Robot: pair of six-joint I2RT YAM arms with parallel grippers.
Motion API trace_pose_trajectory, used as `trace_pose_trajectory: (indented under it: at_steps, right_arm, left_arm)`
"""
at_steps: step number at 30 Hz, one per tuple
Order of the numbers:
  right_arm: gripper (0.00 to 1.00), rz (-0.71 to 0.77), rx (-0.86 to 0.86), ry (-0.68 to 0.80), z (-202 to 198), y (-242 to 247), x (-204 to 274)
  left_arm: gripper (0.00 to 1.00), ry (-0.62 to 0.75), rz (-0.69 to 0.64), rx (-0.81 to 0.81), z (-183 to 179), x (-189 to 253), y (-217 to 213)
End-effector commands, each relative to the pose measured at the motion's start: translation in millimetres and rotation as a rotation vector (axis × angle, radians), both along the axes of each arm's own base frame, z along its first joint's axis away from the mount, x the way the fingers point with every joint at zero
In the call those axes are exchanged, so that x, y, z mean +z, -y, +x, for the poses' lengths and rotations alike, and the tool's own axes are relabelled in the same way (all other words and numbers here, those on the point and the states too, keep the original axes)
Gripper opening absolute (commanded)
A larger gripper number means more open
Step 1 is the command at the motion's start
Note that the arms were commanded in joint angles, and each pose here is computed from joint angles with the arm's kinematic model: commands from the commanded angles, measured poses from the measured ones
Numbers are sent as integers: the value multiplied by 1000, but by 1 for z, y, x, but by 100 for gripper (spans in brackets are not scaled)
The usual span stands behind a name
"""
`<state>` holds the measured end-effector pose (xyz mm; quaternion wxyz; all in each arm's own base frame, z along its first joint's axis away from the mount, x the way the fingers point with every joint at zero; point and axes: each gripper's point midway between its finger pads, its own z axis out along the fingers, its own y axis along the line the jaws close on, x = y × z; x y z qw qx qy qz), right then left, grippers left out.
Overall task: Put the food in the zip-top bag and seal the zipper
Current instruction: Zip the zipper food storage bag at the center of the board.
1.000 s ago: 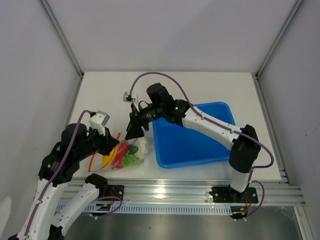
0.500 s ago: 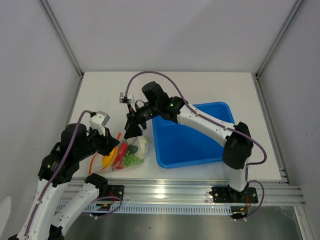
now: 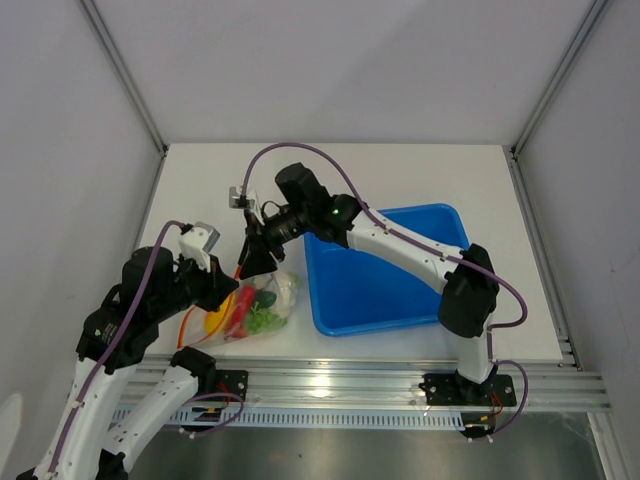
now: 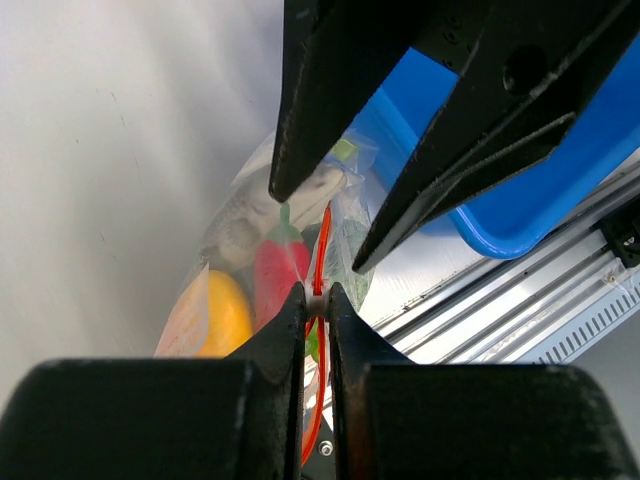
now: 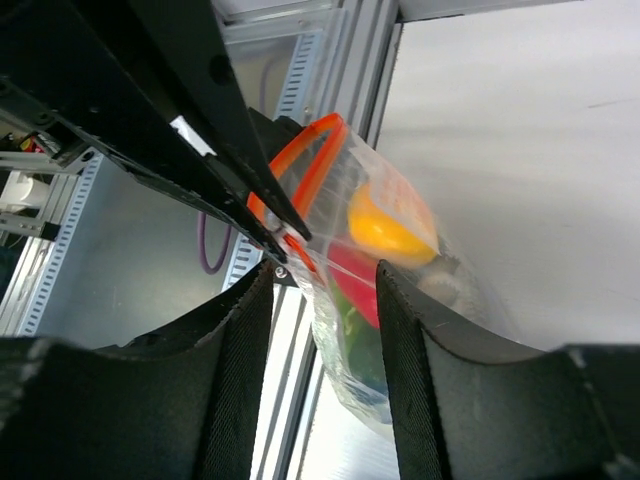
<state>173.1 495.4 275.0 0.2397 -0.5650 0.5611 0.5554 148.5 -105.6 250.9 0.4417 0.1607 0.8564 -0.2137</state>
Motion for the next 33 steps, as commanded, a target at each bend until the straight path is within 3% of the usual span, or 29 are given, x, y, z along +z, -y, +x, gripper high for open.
trace_pose_trajectory:
  at_steps: [1,19,33]
  right_arm:
    - [47,80,61,46,-11,-6,27]
    - [28,56,91,24,-15,-7,19]
    - [24,37,85,23,-12,-7,10]
  left_arm:
    - [1,67,-23,-27,3,17,5]
    - [1,61,-23,-33,3,16,6]
    - [1,59,-19,-30,4,16,5]
